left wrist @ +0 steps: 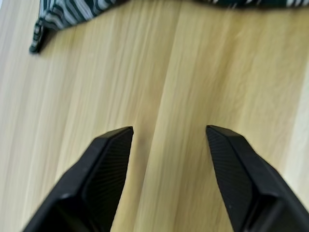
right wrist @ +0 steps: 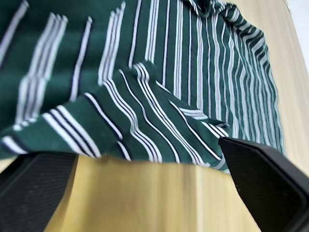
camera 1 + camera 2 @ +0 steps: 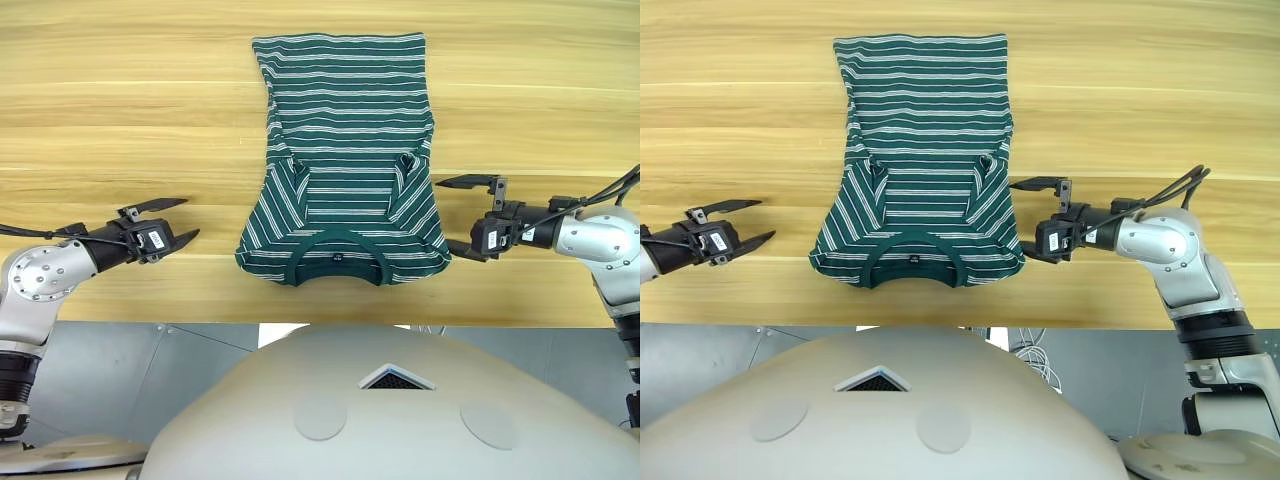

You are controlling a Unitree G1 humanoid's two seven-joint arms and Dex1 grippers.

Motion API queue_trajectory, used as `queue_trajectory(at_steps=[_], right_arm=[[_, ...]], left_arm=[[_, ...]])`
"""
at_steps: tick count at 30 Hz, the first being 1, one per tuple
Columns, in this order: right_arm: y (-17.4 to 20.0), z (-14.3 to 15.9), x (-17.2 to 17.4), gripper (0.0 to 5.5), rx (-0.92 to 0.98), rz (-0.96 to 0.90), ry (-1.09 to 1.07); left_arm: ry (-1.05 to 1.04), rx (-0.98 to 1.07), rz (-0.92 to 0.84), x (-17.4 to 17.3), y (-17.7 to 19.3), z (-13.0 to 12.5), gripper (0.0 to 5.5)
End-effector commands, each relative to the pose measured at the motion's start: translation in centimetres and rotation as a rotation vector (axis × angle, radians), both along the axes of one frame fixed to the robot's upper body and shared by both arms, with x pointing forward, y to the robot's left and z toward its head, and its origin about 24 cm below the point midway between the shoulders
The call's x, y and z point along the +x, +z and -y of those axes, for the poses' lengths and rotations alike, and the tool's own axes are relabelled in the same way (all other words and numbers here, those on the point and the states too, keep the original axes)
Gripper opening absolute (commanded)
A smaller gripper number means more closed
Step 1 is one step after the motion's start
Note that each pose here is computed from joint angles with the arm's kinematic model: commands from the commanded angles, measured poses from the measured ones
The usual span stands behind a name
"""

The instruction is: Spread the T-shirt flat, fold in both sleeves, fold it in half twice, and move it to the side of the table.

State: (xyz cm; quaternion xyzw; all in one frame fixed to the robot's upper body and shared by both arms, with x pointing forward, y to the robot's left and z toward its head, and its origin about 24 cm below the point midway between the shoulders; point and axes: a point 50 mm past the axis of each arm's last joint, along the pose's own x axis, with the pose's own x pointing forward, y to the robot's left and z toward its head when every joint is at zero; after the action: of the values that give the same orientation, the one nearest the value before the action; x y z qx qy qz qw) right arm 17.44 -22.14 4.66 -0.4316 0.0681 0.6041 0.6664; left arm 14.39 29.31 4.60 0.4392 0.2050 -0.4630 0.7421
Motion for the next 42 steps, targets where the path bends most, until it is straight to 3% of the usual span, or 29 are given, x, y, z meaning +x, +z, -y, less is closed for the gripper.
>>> queue_trajectory(at_steps=[1,21,29,34,42], right_arm=[[-1.1,0.2,-1.2,5.38,-0.046,-0.108,0.025],[-1.0,0.3,-1.4,1.78,-0.079,-0.108,0.025],[-0.9,-0.1,-1.3,0.16,-0.062,-0.096,0.014],[-0.8,-0.2,-1.3,0.04,-0.052,-0.091,0.014],[-0.5,-0.2,-1.2,0.00,-0.041,-0.080,0.012]], left_arm=[[-0.111,0.071,-0.270,-3.4,-3.0,1.0,2.71],[-0.294,0.044,-0.333,-3.0,-1.9,4.0,2.71],[-0.329,-0.030,-0.268,-2.5,-4.2,6.0,2.71],[-0.336,-0.009,-0.231,-2.1,-5.3,5.8,2.71],[-0.347,-0.059,-0.280,-2.8,-5.6,5.6,1.23]])
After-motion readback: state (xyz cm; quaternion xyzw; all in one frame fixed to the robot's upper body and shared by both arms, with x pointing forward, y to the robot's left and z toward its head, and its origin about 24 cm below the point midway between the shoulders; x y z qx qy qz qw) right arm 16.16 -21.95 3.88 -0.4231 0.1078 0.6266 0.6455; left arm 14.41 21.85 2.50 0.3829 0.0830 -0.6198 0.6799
